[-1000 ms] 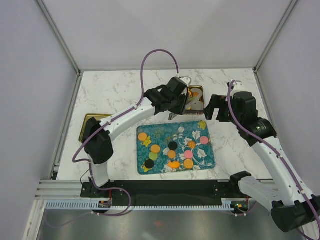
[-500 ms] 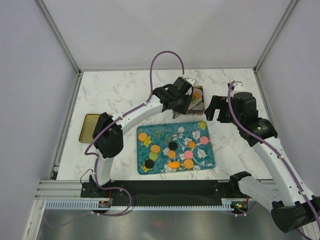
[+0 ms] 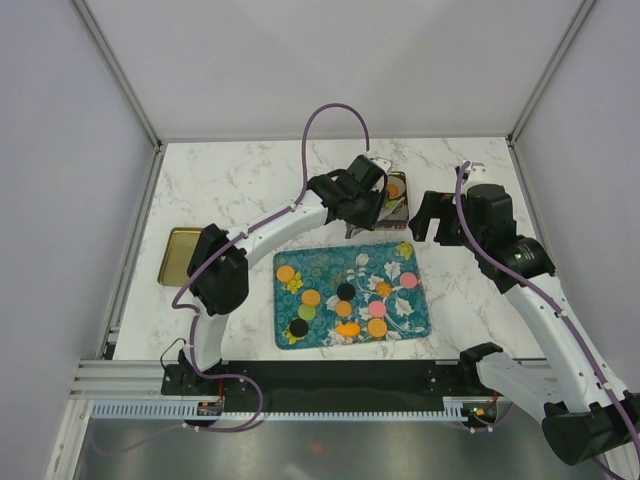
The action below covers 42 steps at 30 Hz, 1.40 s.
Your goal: Pack the cookies
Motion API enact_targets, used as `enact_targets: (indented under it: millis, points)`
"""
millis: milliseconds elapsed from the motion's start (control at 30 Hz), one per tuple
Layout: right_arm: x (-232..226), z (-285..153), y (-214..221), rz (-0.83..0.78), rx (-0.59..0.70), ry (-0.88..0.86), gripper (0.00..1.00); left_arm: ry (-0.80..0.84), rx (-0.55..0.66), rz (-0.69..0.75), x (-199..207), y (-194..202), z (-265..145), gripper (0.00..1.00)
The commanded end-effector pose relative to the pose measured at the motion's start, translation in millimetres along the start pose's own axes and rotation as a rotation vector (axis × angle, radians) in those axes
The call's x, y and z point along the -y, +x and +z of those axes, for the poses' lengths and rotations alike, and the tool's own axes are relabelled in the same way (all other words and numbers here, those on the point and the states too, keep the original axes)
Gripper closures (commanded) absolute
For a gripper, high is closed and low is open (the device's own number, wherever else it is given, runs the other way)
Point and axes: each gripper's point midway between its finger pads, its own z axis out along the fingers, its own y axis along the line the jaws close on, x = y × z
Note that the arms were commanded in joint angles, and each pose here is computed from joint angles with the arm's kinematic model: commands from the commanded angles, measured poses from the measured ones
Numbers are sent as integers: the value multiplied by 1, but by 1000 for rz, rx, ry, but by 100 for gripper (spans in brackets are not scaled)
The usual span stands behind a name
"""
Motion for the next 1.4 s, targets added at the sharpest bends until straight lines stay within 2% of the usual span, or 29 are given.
enact_targets:
  millis: [0, 200, 400, 600, 733, 933, 967, 1033, 1067, 1100, 1133, 1233, 1367]
  points:
    - [-2, -9, -17, -12, 57, -3, 2, 24, 48, 35, 4, -17, -2, 52]
    - [-2, -10, -16, -12, 57, -3, 2, 32, 50, 37, 5, -18, -4, 46]
    - [-2, -11, -17, -10, 61, -4, 2, 46, 59, 37, 8, -21, -10, 47]
    - [-3, -11, -18, -8, 63, -5, 2, 80, 110, 35, 14, -32, -41, 48]
    - [-3, -11, -20, -7, 69, -7, 2, 100, 162, 34, 17, -38, -77, 49]
    - [-5, -9, -22, -4, 75, -16, 2, 87, 137, 40, 15, 3, -106, 50]
    - [-6, -9, -22, -4, 78, -18, 2, 63, 100, 44, 9, 23, -102, 50]
    - [-5, -8, -20, -2, 76, -19, 2, 71, 111, 50, 11, 37, -120, 50]
    - [-5, -7, -20, -2, 77, -20, 2, 57, 69, 49, 6, 60, -116, 50]
    - [-6, -7, -20, -3, 78, -23, 2, 70, 91, 45, 7, 63, -129, 50]
    - [-6, -7, -20, -1, 78, -25, 2, 72, 52, 57, 11, 85, -127, 50]
    - [-6, -4, -19, -3, 78, -25, 2, 95, 47, 78, 24, 108, -140, 50]
    - [-5, -1, -17, -1, 72, -25, 2, 109, 5, 95, 38, 137, -140, 49]
